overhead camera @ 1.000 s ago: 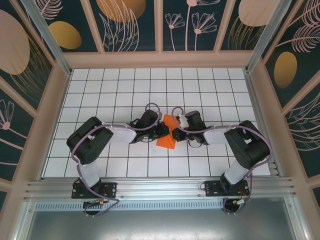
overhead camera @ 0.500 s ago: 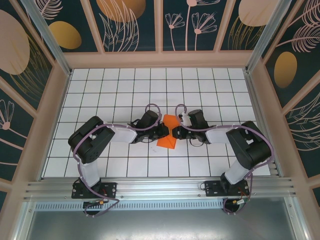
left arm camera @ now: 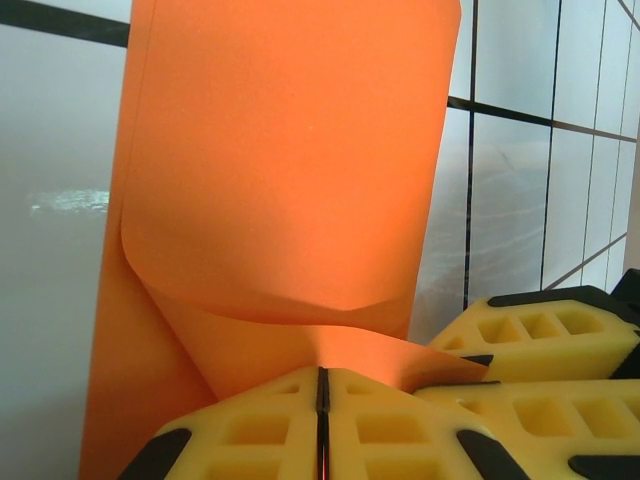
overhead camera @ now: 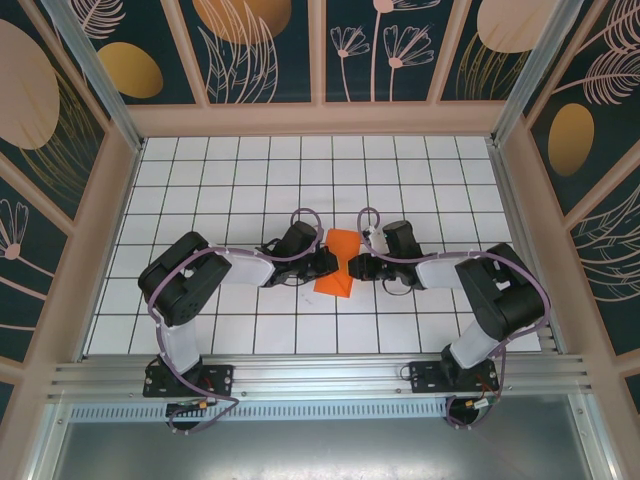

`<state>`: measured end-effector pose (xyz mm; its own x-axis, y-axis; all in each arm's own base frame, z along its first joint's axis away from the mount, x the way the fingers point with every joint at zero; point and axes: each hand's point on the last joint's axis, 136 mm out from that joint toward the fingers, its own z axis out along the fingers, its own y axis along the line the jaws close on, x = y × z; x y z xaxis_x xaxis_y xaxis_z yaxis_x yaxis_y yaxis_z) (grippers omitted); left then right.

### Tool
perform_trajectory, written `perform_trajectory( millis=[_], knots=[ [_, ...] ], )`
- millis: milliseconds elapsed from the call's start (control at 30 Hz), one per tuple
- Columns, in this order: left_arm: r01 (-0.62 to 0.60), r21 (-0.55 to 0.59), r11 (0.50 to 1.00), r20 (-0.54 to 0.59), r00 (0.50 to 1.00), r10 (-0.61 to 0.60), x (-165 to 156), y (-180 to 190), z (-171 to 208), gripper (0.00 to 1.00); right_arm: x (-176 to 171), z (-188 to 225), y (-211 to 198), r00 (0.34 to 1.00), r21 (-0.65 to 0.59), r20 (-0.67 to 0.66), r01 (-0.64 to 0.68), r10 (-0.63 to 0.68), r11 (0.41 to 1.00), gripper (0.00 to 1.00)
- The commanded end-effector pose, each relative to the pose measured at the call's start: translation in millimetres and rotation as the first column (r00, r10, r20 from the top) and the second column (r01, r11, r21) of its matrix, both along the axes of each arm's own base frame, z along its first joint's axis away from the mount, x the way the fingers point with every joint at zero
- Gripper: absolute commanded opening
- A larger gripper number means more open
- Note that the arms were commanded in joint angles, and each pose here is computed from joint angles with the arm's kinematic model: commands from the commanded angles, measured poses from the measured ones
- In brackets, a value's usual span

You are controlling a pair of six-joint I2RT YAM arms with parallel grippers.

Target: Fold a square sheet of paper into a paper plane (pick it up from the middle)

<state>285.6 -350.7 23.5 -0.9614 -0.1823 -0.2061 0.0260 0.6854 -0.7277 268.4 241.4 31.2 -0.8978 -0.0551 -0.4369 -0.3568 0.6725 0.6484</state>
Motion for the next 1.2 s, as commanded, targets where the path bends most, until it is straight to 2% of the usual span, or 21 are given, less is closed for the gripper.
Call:
perform_trajectory(
  millis=[0, 367, 500, 733, 967, 1167],
  knots=[
    [0.003, -0.012, 1.000, 0.020, 1.000, -0.003, 4.7, -7.4, 2.3, 0.12, 5.7, 7.2, -0.3, 1.000, 0.016, 0.030, 0.001, -0.002, 1.000, 0.14],
    [0.044, -0.083, 0.996, 0.072, 0.997, -0.038, 4.8, -16.1, 34.1, 0.22, 10.3, -9.1, 0.3, 1.000, -0.016, 0.016, -0.016, 0.016, 1.000, 0.08],
    [0.049, -0.107, 0.993, 0.079, 0.996, -0.041, -4.7, -9.6, 44.7, 0.24, 10.1, -10.1, 1.2, 1.000, -0.014, 0.013, -0.019, 0.019, 1.000, 0.07],
    [0.032, -0.107, 0.994, 0.009, 0.999, -0.031, -36.8, 11.7, 33.5, 0.10, 10.6, -9.8, 1.4, 1.000, -0.014, 0.013, -0.017, 0.017, 1.000, 0.08],
    [0.058, -0.073, 0.996, -0.057, 0.996, -0.062, -51.6, 6.9, 5.7, 0.08, 11.2, -8.0, 2.6, 1.000, -0.004, 0.012, -0.019, 0.019, 1.000, 0.08],
    [0.053, 0.051, 0.997, -0.092, 0.995, -0.048, -55.2, 22.5, -18.7, 0.06, 14.5, 4.3, 8.1, 0.998, 0.018, 0.041, -0.040, 0.040, 0.999, 0.08]
  ],
)
